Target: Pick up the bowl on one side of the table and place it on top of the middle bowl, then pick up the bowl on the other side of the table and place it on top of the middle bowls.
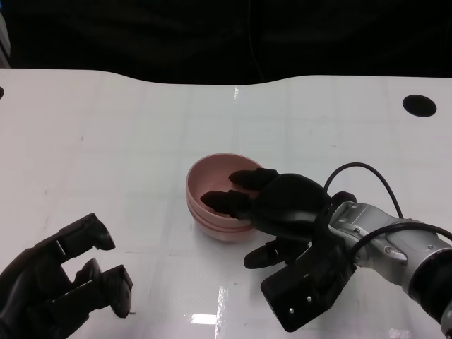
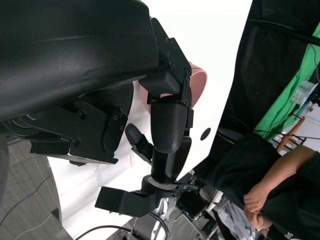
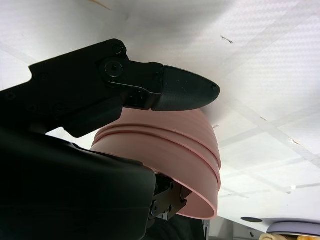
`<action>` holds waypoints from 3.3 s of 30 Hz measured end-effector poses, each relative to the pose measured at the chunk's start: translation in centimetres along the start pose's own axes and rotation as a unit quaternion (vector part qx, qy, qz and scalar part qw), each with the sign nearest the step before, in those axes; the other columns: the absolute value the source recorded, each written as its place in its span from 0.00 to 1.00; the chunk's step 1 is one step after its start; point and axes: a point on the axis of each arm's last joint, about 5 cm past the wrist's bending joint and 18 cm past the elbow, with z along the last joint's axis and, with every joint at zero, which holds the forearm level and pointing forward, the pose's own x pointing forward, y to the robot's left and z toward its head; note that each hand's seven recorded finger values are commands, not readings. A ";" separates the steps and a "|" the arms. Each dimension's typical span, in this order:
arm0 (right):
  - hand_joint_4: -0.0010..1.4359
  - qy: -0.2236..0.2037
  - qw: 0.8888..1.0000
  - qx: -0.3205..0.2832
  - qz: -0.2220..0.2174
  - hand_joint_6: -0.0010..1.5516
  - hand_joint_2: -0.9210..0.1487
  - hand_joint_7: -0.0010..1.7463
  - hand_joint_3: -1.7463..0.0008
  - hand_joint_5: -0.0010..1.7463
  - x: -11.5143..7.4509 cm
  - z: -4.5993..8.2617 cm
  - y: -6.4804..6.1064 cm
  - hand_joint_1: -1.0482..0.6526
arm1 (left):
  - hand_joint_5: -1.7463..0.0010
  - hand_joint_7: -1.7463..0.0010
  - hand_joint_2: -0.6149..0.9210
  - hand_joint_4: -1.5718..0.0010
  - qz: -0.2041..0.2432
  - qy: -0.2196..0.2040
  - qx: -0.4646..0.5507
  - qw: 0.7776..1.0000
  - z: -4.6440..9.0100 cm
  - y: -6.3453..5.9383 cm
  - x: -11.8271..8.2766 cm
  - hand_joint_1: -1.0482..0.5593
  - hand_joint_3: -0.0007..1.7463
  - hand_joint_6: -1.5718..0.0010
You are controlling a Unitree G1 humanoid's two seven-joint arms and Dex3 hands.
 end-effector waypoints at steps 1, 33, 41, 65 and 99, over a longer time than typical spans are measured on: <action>0.00 0.000 1.000 -0.001 0.000 0.00 0.00 0.00 0.58 0.00 0.0 0.0 0.0 0.01 | 0.00 0.00 1.00 0.39 0.000 0.000 0.000 1.000 0.0 0.0 0.0 0.69 0.83 0.60; 0.00 -0.011 0.986 0.080 -0.146 0.00 0.00 0.00 0.75 0.00 -3.9 -1.1 -3.5 0.05 | 0.00 0.00 1.00 0.40 -0.001 -0.004 0.003 1.000 0.3 -0.2 0.3 0.70 0.84 0.64; 0.00 0.012 0.921 0.325 -0.213 0.00 0.00 0.00 0.79 0.00 -6.7 -1.2 -1.5 0.02 | 0.00 0.00 1.00 0.40 -0.001 -0.004 0.004 1.000 0.3 -0.2 0.4 0.70 0.85 0.64; 0.64 0.037 0.578 0.763 -0.286 0.74 0.24 0.36 0.46 0.91 -11.8 0.1 1.1 0.59 | 0.00 0.00 1.00 0.40 0.004 -0.005 0.006 1.000 0.5 0.1 0.3 0.70 0.84 0.65; 0.66 0.011 0.420 0.845 -0.331 0.58 0.37 0.78 0.33 0.97 -15.7 3.2 7.5 0.56 | 0.00 0.00 1.00 0.50 0.046 -0.004 0.004 0.999 0.7 0.7 0.0 0.68 0.81 0.69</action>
